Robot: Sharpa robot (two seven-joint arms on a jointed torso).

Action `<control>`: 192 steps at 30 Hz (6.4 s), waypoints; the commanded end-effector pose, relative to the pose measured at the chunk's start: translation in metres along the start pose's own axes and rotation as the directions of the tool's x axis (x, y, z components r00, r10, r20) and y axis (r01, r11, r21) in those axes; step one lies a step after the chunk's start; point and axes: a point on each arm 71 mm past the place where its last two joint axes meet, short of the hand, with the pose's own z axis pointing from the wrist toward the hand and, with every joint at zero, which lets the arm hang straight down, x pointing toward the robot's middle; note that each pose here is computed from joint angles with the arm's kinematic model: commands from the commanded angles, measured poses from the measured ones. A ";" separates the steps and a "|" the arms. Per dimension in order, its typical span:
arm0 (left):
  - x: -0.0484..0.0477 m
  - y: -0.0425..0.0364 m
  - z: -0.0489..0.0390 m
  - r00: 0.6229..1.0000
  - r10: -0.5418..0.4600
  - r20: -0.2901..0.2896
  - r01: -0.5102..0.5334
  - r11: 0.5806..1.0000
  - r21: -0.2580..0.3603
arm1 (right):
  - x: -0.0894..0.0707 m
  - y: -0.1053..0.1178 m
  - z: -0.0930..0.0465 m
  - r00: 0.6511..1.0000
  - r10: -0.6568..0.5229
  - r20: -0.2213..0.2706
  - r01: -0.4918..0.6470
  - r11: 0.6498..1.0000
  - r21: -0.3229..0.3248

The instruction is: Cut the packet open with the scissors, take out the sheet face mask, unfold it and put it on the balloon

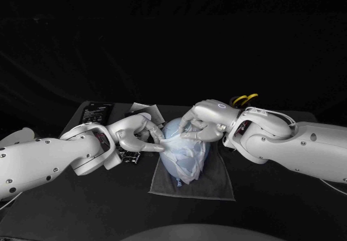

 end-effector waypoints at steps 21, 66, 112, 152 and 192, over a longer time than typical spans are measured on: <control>-0.0002 -0.0063 0.0077 0.985 -0.139 0.103 0.140 0.990 -0.003 | -0.009 0.006 -0.002 0.992 0.010 0.126 -0.005 0.999 -0.046; -0.0038 -0.0028 0.0054 0.912 -0.367 0.181 0.380 0.924 -0.038 | -0.011 -0.031 -0.020 0.980 0.176 0.091 -0.190 0.966 0.177; -0.0039 -0.0012 0.0053 0.897 -0.400 0.186 0.415 0.908 -0.052 | -0.007 -0.037 -0.008 0.983 0.174 0.064 -0.183 0.962 0.204; -0.0025 -0.0003 0.0100 0.898 -0.398 0.188 0.417 0.906 -0.070 | -0.016 -0.035 -0.012 0.949 0.241 0.202 -0.278 0.943 0.182; -0.0081 0.0147 0.0074 0.807 -0.493 0.326 0.563 0.808 -0.172 | -0.013 -0.060 -0.006 0.898 0.334 0.286 -0.425 0.825 0.372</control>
